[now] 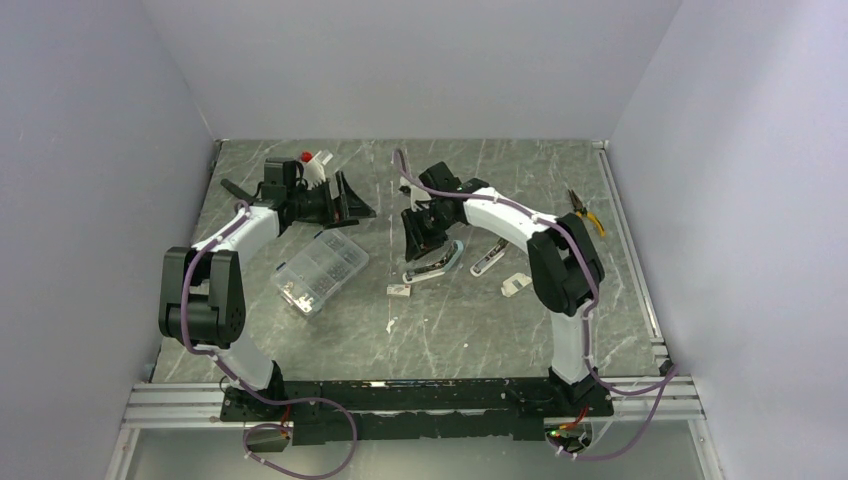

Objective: Load the staples into the stapler
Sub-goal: Close the stapler at the center of the board.

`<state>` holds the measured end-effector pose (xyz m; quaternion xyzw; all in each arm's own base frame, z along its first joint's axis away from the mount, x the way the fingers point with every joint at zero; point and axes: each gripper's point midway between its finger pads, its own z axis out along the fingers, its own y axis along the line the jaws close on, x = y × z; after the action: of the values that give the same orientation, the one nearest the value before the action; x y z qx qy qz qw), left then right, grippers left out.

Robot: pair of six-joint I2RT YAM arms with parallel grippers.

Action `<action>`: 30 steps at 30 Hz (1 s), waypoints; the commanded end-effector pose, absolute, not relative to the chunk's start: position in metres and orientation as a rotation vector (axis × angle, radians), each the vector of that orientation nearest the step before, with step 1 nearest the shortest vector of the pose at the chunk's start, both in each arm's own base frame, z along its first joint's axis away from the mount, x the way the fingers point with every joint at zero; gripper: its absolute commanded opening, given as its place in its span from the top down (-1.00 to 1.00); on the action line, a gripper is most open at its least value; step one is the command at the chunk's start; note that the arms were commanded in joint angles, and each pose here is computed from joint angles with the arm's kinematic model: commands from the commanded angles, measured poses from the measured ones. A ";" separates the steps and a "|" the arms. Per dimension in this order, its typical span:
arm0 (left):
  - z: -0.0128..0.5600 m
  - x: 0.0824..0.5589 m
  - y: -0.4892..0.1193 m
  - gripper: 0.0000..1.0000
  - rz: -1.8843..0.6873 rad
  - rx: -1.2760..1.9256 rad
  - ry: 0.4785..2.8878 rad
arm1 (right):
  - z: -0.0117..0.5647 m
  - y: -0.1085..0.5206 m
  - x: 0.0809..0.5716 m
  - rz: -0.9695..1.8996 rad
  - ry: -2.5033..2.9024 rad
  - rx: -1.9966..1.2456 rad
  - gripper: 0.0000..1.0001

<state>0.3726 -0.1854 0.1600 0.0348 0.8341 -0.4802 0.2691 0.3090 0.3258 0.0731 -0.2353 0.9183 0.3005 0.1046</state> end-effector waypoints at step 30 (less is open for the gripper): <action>0.148 0.331 -0.233 -0.90 -1.037 0.994 2.031 | 0.118 0.220 0.329 0.596 2.381 -0.793 -0.40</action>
<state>0.3245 -0.2360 0.1490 0.3298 0.7884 -0.4230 0.3012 0.3242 0.2001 0.1174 -0.2772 0.9054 0.1793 0.2671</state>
